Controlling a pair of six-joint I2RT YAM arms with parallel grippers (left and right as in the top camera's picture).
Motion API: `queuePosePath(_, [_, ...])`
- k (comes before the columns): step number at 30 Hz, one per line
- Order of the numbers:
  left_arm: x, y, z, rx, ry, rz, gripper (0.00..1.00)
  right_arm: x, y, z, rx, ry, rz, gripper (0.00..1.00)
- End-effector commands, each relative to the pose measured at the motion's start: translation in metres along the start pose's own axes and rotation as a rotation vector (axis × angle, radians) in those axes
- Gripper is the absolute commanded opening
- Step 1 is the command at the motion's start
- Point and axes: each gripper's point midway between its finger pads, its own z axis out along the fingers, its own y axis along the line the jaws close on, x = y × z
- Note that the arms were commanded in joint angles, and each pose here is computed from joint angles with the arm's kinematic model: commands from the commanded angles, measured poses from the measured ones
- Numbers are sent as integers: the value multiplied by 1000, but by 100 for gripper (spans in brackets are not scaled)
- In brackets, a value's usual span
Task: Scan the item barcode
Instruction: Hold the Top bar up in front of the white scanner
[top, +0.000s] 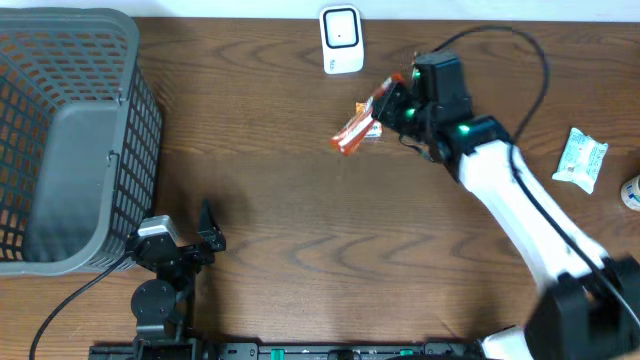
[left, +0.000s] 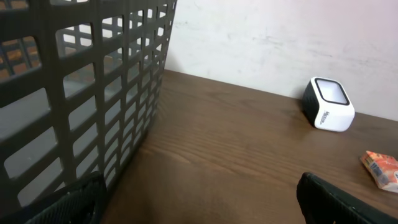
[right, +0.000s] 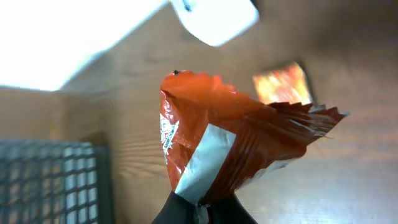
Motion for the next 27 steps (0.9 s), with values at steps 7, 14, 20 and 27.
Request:
queuePosePath(7, [18,4,2,-11,40,17,98,-6,24,-9,-79,-36,-360,1])
queuePosePath(14, [18,4,2,-11,40,17,98,-23,93,-12,-410,-281,-869,1])
queuePosePath(20, [18,4,2,-11,40,17,98,-69,91,30,-372,-563,-888,1])
queuePosePath(27, [18,4,2,-11,40,17,98,-100,98,32,-511,-971,-937,1])
